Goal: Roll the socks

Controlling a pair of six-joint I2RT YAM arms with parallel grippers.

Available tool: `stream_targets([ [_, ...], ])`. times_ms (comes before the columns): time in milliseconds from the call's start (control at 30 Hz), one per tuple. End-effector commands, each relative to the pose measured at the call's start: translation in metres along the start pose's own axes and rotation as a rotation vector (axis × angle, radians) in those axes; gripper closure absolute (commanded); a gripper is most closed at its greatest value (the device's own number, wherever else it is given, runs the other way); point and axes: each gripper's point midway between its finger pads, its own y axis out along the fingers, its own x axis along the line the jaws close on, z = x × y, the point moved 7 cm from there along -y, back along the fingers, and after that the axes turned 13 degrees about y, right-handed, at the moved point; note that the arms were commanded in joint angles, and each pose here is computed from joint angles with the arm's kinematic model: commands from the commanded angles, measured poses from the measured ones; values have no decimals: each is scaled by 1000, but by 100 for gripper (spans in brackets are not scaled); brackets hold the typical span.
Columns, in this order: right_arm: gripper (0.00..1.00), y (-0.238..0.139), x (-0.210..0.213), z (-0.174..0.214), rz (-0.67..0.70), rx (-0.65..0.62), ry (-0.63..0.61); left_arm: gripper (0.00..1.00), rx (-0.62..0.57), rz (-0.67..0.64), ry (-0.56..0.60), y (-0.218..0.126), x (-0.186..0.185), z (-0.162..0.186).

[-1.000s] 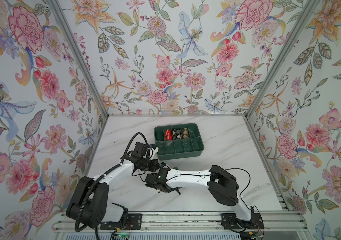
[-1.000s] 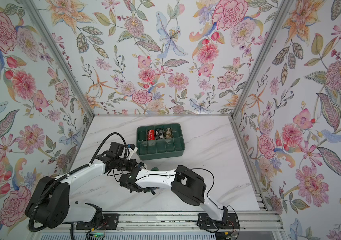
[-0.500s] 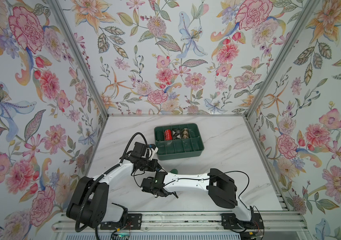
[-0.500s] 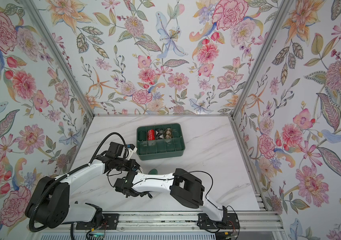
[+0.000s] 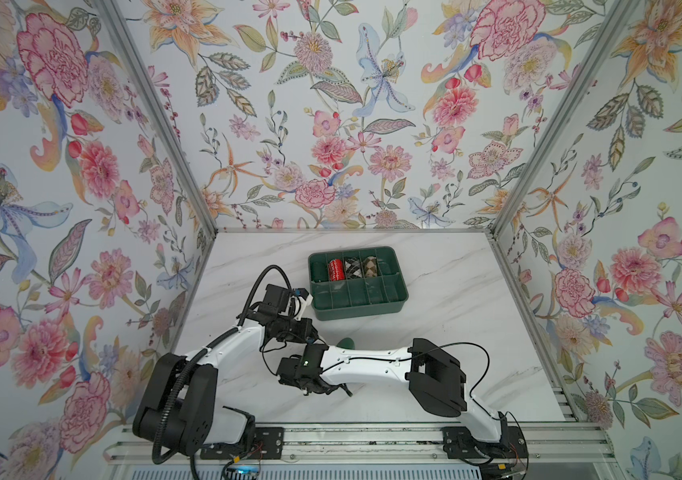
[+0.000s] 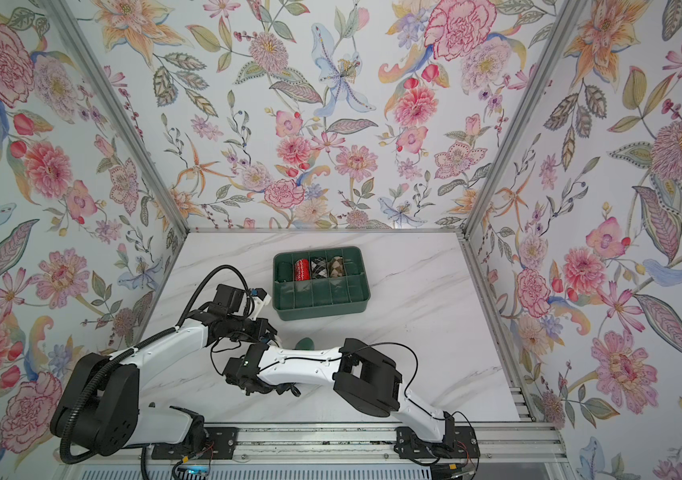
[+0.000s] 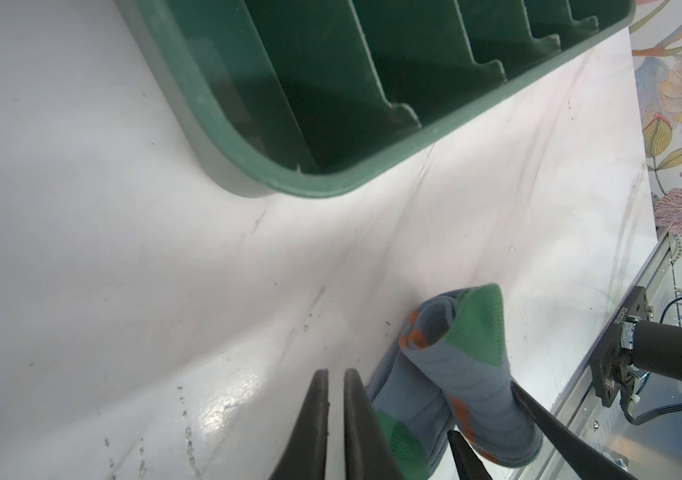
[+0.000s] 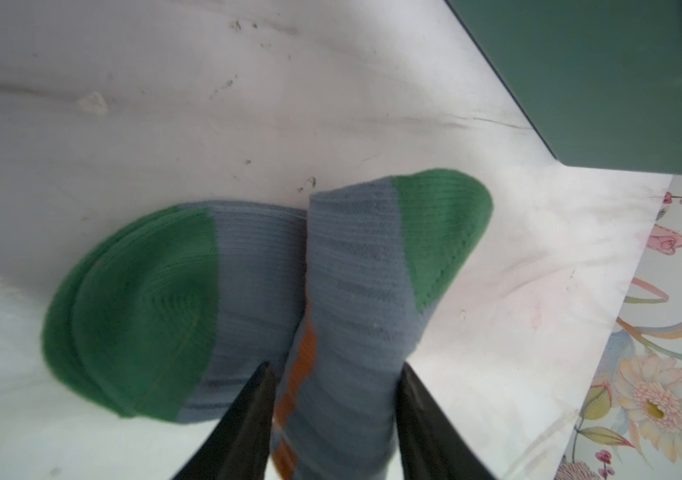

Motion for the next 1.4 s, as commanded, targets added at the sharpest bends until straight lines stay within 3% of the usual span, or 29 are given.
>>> stream_targets([
  [0,53,-11,20,-4,-60,-49,-63,87,13,23,9,3,-2,4],
  [800,60,4,41,3,-325,46,-82,89,23,14,19,0,2,2],
  [1167,53,18,28,7,-483,136,-5,90,19,-6,31,-8,-1,-3],
  [1367,49,17,18,0,-629,173,58,98,22,-11,26,-11,-2,-2],
])
